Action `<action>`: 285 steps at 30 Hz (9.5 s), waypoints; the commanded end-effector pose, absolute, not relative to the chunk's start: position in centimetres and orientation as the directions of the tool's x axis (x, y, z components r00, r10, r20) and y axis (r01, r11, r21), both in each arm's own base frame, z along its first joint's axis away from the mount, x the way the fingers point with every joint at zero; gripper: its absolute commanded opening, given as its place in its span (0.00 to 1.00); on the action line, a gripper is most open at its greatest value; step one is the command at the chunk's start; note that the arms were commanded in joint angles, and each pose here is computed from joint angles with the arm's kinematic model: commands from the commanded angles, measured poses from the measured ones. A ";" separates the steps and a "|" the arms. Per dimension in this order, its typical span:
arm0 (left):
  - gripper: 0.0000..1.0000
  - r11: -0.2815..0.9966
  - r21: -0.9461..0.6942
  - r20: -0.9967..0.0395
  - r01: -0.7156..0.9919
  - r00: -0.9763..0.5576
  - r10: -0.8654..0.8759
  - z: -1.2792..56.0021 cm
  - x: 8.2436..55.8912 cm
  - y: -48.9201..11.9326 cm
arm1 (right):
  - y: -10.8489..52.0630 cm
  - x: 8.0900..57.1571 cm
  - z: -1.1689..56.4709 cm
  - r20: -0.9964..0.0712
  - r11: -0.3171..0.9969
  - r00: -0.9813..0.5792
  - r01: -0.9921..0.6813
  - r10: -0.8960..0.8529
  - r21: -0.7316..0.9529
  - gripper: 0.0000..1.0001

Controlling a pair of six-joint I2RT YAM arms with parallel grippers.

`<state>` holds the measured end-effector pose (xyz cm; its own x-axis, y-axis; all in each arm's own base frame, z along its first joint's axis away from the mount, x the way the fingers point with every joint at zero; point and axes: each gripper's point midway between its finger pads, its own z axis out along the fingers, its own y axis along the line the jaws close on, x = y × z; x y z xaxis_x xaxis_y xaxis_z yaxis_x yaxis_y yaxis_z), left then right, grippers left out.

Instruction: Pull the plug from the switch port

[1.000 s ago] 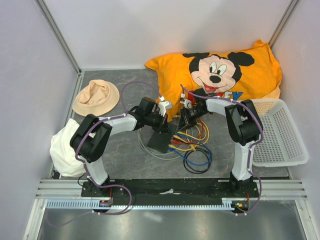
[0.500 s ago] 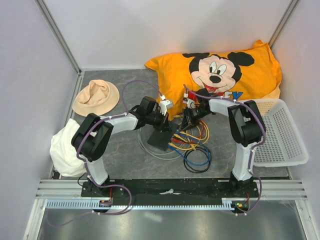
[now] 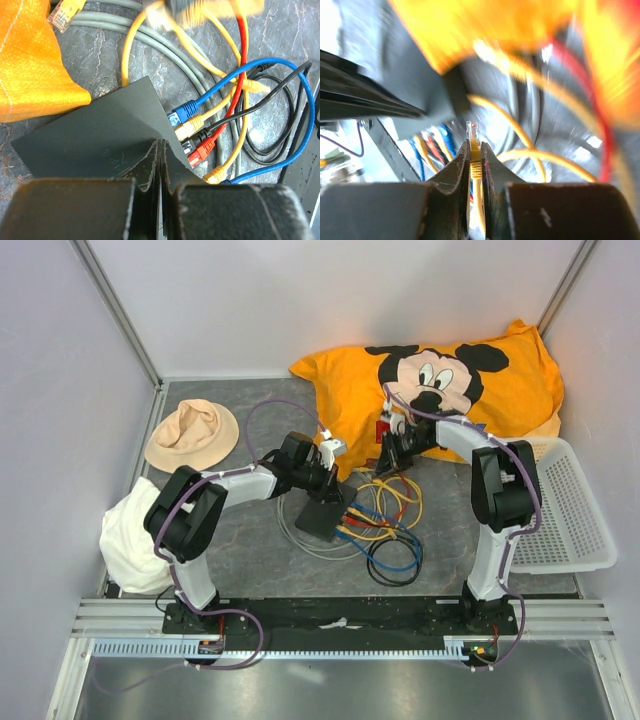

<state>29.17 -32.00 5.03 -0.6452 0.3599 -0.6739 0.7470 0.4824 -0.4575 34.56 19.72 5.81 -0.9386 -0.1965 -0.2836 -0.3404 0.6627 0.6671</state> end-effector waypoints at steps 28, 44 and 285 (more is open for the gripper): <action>0.02 0.559 -0.383 -0.619 0.735 -0.654 0.435 2.5 29.0 -29.7 | 9.0 40.1 30.0 -0.852 0.920 -0.451 -0.383 -0.266 -0.084 0.00; 0.01 0.539 -0.402 -0.618 0.740 -0.654 0.437 2.8 28.6 -30.0 | 3.3 37.7 10.2 -0.704 0.995 -0.709 0.034 -0.045 -0.098 0.17; 0.01 0.616 -0.422 -0.437 0.665 -0.745 0.505 2.6 23.5 -23.2 | 20.9 26.8 -1.4 0.020 0.739 -0.902 -0.340 -0.431 0.582 0.00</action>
